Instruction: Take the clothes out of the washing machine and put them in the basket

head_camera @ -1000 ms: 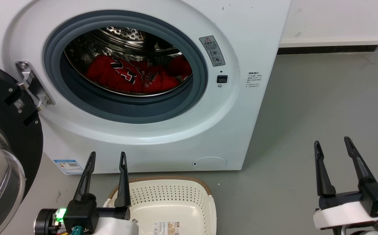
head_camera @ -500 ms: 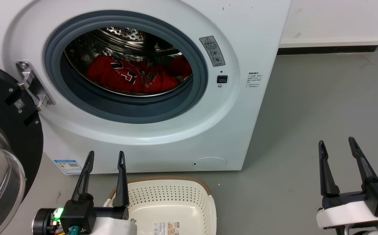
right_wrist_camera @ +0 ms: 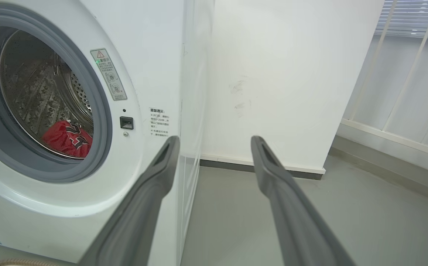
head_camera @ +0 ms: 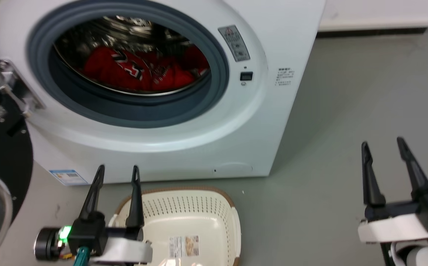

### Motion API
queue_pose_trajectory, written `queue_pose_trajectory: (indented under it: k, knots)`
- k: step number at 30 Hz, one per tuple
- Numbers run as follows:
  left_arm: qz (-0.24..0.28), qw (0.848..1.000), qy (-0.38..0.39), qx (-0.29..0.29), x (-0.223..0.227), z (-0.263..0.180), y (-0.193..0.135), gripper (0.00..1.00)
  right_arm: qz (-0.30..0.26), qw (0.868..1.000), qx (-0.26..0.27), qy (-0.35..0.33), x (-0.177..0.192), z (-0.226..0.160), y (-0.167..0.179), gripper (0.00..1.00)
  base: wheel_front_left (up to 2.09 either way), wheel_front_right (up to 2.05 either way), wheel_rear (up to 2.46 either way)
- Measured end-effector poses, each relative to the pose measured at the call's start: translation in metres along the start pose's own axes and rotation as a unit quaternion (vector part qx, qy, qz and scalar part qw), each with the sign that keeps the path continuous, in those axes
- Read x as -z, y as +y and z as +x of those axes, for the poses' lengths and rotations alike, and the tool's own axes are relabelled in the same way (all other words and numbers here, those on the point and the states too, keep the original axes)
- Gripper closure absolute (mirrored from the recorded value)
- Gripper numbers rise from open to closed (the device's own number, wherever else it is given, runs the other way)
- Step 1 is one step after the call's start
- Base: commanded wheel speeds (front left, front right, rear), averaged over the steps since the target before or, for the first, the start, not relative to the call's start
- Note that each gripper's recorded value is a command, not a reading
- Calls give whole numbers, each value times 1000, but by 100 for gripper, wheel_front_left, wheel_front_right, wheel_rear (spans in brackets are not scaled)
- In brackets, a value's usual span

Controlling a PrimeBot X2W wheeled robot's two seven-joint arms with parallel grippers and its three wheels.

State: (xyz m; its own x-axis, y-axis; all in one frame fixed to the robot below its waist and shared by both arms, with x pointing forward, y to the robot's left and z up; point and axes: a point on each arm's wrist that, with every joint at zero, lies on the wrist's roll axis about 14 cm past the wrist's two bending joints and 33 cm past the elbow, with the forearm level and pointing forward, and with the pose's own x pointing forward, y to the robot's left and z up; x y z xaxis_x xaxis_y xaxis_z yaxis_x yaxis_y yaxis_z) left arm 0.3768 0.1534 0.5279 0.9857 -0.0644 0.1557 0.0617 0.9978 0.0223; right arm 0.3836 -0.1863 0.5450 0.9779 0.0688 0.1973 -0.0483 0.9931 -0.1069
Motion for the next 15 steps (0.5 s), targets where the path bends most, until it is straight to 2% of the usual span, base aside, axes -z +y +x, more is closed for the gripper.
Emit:
queue_pose_trajectory:
  k: [5, 10, 15]
  knots:
    - [12, 1000, 9, 18, 17, 33, -3, 0, -5, 1000, 11, -5, 4, 23, -9, 0, 0, 0, 0]
    - [32, 998, 42, 38, 58, 76, 5, 0, 0, 999, 33, 2, 21, 45, -26, 0, 0, 0, 0]
    - [62, 995, 64, 41, 100, 137, 28, 0, 40, 997, 64, 21, 51, 58, -44, 0, 0, 0, 0]
